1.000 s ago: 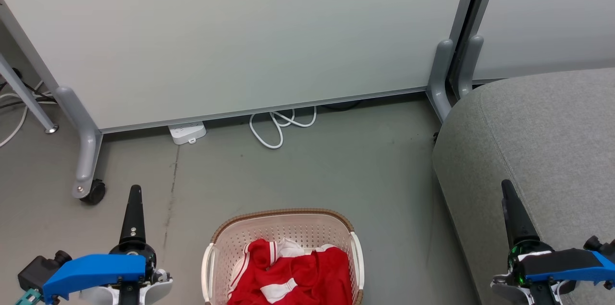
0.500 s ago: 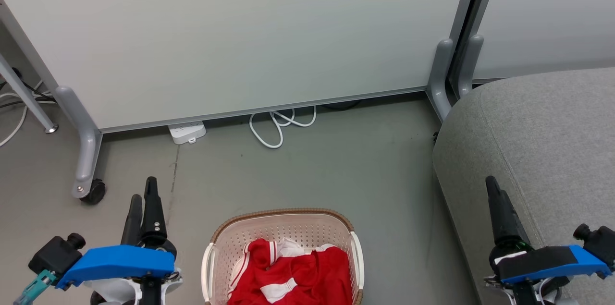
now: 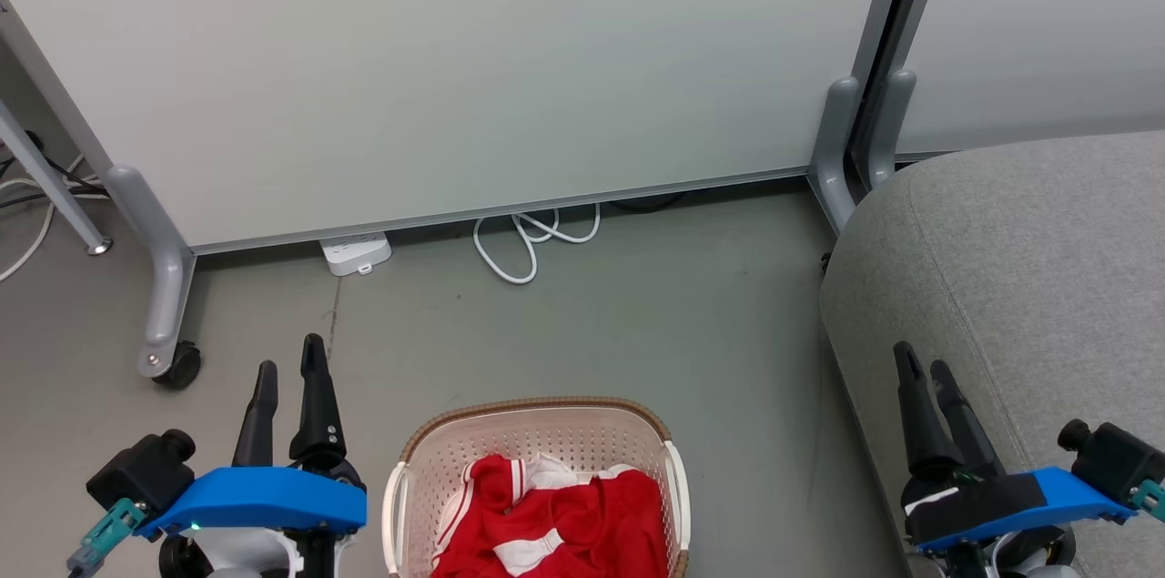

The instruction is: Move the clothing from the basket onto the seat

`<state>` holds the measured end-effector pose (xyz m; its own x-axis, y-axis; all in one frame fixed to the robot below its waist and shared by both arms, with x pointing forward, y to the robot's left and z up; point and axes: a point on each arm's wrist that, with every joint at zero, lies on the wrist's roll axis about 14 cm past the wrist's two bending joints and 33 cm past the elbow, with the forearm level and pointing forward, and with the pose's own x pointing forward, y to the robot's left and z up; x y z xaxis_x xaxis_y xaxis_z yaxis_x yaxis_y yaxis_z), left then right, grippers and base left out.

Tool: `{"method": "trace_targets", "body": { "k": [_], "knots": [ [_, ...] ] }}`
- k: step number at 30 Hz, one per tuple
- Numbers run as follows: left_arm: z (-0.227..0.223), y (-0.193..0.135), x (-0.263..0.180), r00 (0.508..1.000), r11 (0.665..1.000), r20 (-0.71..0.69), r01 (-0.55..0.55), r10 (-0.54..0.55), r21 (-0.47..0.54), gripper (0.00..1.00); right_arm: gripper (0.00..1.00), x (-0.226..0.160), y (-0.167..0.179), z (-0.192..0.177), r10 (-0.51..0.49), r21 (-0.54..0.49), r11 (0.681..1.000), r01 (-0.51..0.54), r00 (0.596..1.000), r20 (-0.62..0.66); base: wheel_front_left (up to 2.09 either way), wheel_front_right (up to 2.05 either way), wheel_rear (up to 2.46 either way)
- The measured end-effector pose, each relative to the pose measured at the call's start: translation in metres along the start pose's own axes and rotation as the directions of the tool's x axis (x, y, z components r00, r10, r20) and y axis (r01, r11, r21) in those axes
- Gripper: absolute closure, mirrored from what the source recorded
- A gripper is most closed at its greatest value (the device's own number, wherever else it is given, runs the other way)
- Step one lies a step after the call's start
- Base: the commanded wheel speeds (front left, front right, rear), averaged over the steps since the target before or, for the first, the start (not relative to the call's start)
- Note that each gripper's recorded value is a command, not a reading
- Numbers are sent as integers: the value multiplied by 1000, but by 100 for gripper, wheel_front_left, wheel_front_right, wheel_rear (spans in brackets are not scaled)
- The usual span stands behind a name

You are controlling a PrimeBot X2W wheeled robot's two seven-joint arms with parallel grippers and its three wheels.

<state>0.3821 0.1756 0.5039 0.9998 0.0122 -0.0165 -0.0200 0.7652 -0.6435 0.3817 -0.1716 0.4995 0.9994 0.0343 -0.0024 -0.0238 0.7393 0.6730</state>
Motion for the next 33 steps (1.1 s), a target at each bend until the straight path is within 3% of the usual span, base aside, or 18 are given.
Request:
{"method": "trace_targets", "body": {
  "k": [17, 33],
  "knots": [
    [-6, -7, -2, 999, 978, 1, 32, -33, 205, 0, 0, 0, 11, -9, 47, -194, 980, -50, 999, -16, 0, 0, 0],
    [-12, -16, -4, 997, 931, -4, 78, -81, 358, 0, 0, 0, 19, -17, 90, -346, 933, -96, 995, -34, 0, 0, 0]
  ]
}}
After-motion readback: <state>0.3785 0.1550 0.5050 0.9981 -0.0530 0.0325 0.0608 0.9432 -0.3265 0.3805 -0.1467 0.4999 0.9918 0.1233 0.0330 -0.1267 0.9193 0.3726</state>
